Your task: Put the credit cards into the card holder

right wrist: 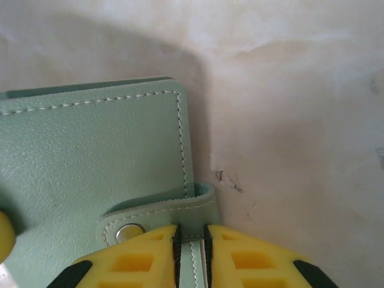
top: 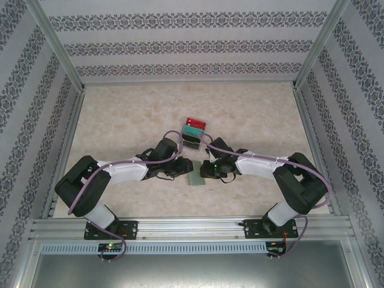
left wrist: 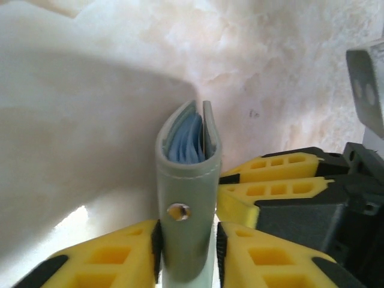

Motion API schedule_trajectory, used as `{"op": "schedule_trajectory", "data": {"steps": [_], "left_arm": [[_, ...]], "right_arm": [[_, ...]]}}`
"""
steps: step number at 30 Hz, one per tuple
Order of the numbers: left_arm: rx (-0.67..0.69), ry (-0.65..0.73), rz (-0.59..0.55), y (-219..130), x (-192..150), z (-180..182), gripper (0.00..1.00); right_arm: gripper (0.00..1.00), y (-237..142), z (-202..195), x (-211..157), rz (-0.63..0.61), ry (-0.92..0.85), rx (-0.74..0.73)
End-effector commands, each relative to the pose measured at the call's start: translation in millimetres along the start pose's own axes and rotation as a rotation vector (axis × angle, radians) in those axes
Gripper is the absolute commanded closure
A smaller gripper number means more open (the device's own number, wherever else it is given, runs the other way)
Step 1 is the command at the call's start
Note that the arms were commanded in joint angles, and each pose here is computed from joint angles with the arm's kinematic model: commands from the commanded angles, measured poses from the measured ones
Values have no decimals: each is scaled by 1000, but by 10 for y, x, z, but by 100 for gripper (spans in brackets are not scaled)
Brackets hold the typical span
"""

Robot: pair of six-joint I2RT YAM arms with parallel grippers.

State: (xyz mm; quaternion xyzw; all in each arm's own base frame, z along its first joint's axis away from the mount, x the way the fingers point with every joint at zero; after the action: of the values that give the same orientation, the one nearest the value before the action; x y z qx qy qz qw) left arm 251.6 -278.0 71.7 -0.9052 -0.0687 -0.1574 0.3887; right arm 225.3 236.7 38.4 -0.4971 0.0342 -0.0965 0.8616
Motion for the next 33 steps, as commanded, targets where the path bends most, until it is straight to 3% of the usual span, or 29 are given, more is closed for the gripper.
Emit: {"op": "schedule_trajectory", "data": {"steps": [1,3,7,12,22,25,28,33], "left_arm": [[-42,49,-34,-8,98,-158,78],[-43,38,-33,9,94,-146,89],[-25,27,-46,-6,85,-104,100],[-24,32,-36,1,75,-103,100],[-45,31,-51,-13,105,-149,100],[-40,29,-46,-22,80,-130,100],[9,27,-38,-57,39,-51,100],[61,39,-43,-133,-21,57,100]], "right_arm": [[79,48,-76,-10,4,20,-56],[79,11,-67,5,-7,20,-59],[73,-181,21,61,-78,1,-42],[62,-228,264,28,-111,-61,18],[56,202,64,-44,-52,-104,-165],[59,229,-126,-17,-96,-111,-310],[70,139,-247,35,-159,-136,-440],[84,-39,-333,94,-209,-123,-469]]}}
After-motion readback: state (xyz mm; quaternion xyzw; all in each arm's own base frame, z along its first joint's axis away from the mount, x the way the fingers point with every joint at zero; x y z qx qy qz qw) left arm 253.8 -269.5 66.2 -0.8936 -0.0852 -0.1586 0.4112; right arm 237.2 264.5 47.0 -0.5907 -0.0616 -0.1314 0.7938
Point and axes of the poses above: each hand's point on the last joint's axis, 136 mm out from that joint toward the fingers, its own y axis out along the fingers, its own z axis along the line the jaws close on, x = y × z, the point moved 2 cm from there along -y, back along the fingers, and after that the axes turned 14 degrees about y, right-handed, at the moved point
